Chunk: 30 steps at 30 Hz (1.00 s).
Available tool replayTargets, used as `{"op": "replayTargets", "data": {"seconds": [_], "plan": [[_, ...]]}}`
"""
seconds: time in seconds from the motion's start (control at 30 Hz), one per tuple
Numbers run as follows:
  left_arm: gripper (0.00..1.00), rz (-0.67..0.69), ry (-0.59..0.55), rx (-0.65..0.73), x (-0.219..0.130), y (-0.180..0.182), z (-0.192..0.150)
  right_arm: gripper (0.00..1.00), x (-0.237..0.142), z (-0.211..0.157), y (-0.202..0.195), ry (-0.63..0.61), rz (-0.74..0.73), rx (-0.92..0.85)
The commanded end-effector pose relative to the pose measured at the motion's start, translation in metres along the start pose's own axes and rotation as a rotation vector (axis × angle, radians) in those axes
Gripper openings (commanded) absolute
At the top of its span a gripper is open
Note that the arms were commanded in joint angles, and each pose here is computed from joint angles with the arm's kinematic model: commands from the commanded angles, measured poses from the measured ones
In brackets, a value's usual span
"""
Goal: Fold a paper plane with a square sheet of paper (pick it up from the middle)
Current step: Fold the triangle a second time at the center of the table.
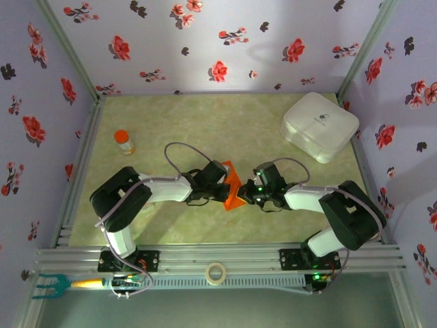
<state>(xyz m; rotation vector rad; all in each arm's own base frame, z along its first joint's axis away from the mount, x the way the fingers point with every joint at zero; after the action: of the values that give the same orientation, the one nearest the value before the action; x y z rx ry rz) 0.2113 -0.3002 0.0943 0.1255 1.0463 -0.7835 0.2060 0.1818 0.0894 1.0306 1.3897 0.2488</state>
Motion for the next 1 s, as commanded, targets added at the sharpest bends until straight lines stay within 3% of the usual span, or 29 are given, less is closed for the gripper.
{"op": "replayTargets", "data": {"seconds": [0.0,0.23,0.97], "plan": [[0.01,0.003,0.024,-0.007,0.003,0.005,-0.006,0.06,0.003,0.000,-0.001,0.001,-0.014,0.001],[0.00,0.001,0.019,-0.008,0.002,0.005,-0.007,0.06,0.005,0.000,-0.012,-0.013,-0.052,0.016],[0.00,-0.008,0.006,-0.013,-0.002,0.003,-0.004,0.05,0.001,-0.001,0.004,-0.006,-0.018,-0.003]]}}
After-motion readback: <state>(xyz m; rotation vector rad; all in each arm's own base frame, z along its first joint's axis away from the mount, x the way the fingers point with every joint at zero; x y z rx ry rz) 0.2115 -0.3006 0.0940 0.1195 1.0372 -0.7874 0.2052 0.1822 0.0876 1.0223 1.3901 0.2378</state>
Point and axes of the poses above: each hand's point on the last joint's axis, 136 mm out from that joint toward the fingers, its own x axis out along the fingers, its own y axis along the line the jaws close on, z = x × y, the point moved 9 cm from there along -x, back along the fingers, and after that the axes turned 15 degrees about x, right-handed, at the moved point
